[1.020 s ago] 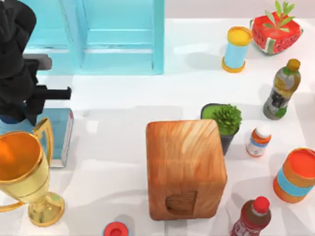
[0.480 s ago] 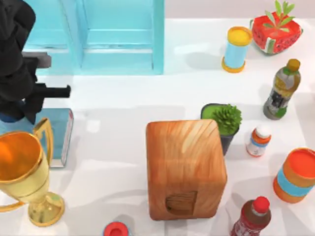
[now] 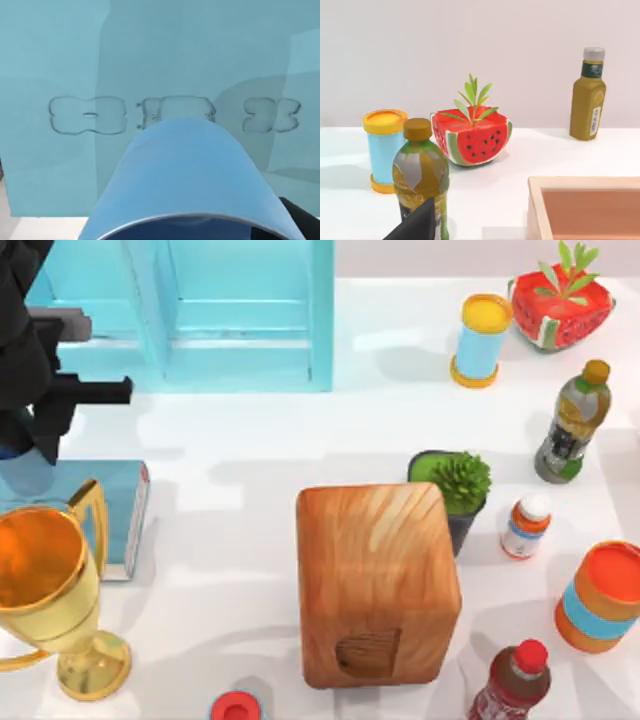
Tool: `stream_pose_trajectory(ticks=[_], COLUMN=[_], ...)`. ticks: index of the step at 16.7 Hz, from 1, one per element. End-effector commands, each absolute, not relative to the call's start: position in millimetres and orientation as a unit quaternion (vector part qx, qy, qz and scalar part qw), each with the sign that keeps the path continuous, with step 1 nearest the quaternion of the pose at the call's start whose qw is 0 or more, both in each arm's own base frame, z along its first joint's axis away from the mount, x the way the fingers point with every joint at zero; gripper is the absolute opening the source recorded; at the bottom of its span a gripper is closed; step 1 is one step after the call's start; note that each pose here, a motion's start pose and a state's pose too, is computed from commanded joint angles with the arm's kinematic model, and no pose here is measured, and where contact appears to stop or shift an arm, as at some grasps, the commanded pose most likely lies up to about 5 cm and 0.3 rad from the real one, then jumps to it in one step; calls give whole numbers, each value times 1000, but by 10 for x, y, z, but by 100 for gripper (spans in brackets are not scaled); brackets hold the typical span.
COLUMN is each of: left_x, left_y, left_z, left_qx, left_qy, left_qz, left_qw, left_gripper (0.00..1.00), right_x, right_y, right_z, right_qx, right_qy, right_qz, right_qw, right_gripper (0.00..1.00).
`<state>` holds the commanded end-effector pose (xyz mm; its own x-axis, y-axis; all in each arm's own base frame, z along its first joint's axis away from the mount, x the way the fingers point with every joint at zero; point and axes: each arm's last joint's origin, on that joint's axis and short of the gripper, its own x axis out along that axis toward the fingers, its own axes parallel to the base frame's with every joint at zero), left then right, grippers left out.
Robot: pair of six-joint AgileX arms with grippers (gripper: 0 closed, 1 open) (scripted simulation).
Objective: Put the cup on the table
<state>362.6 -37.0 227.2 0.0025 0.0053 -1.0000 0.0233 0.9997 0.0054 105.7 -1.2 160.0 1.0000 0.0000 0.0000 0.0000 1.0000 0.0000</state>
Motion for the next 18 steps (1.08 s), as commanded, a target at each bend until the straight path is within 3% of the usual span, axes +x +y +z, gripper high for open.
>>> stream_pose_trajectory(ticks=[7, 13, 18], left_x=[3769, 4035, 3952], left_y=[-661, -1664, -2362], left_z=[2278, 2428, 2473], left_qx=[15, 21, 18], left_qy=[712, 708, 701], left_qz=[-7, -3, 5], left_qw=[702, 706, 713], left_gripper=[0, 0, 0], right_x=[1057, 1057, 1057], right_y=[-12, -12, -12], right_z=[1600, 1600, 1600], right_qx=[0, 0, 0], right_qy=[0, 0, 0], right_qz=[0, 0, 0], right_qw=[1000, 1000, 1000], right_gripper=[100, 100, 100])
